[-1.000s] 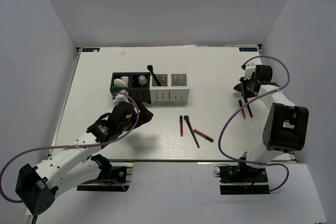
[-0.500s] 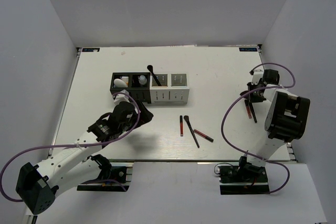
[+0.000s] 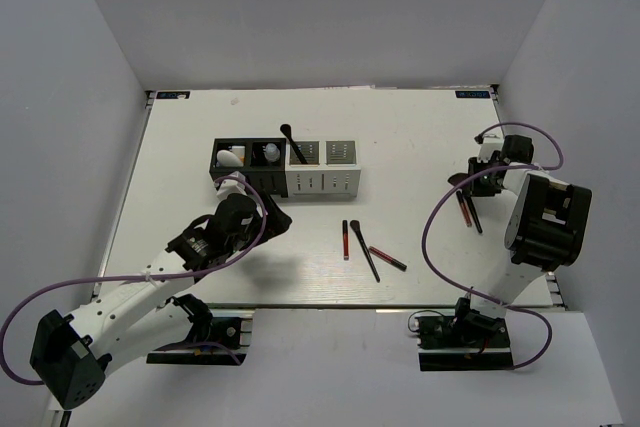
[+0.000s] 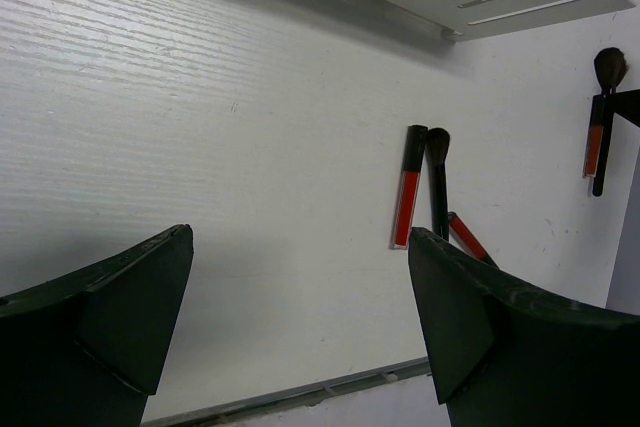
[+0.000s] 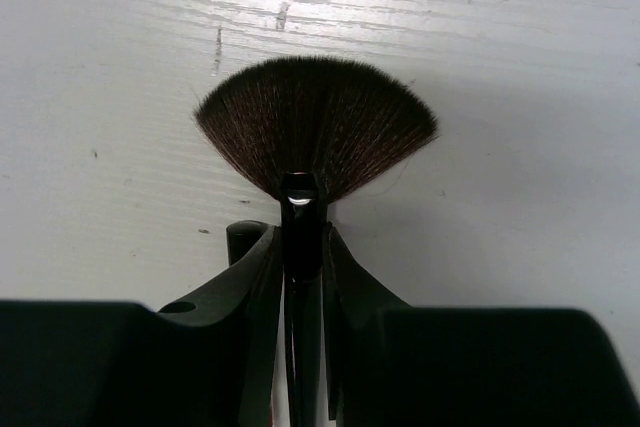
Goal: Organize the makeup
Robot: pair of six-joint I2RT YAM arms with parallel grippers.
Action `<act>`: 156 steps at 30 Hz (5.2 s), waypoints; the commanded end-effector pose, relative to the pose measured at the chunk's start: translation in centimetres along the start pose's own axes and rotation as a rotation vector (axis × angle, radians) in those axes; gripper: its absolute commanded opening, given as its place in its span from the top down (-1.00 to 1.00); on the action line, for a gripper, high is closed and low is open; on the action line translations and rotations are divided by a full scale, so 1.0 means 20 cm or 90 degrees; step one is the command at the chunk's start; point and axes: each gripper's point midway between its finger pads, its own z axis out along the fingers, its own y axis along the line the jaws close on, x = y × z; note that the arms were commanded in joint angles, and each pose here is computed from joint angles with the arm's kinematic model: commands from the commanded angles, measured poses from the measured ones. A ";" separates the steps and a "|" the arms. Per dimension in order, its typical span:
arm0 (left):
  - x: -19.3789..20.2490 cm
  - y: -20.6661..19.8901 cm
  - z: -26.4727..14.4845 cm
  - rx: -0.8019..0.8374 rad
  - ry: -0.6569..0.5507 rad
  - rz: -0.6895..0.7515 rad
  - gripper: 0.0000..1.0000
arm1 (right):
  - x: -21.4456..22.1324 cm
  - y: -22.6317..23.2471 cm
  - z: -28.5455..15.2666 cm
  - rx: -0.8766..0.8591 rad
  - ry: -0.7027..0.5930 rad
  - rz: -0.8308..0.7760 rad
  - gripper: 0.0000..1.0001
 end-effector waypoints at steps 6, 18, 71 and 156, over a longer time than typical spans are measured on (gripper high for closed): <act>-0.02 -0.05 -0.02 0.023 -0.004 0.006 -0.96 | 0.08 0.20 -0.03 -0.104 0.037 0.059 1.00; -0.03 -0.08 -0.01 0.042 -0.008 0.003 -0.96 | -0.14 0.24 -0.13 -0.138 -0.031 0.000 1.00; -0.02 -0.08 -0.04 0.005 0.024 -0.008 -0.96 | -1.08 2.49 -0.52 -0.788 -0.585 -0.394 1.00; 0.63 -0.69 0.62 -0.225 0.249 0.160 0.13 | 0.02 1.04 -0.48 -0.324 -0.161 -0.173 0.56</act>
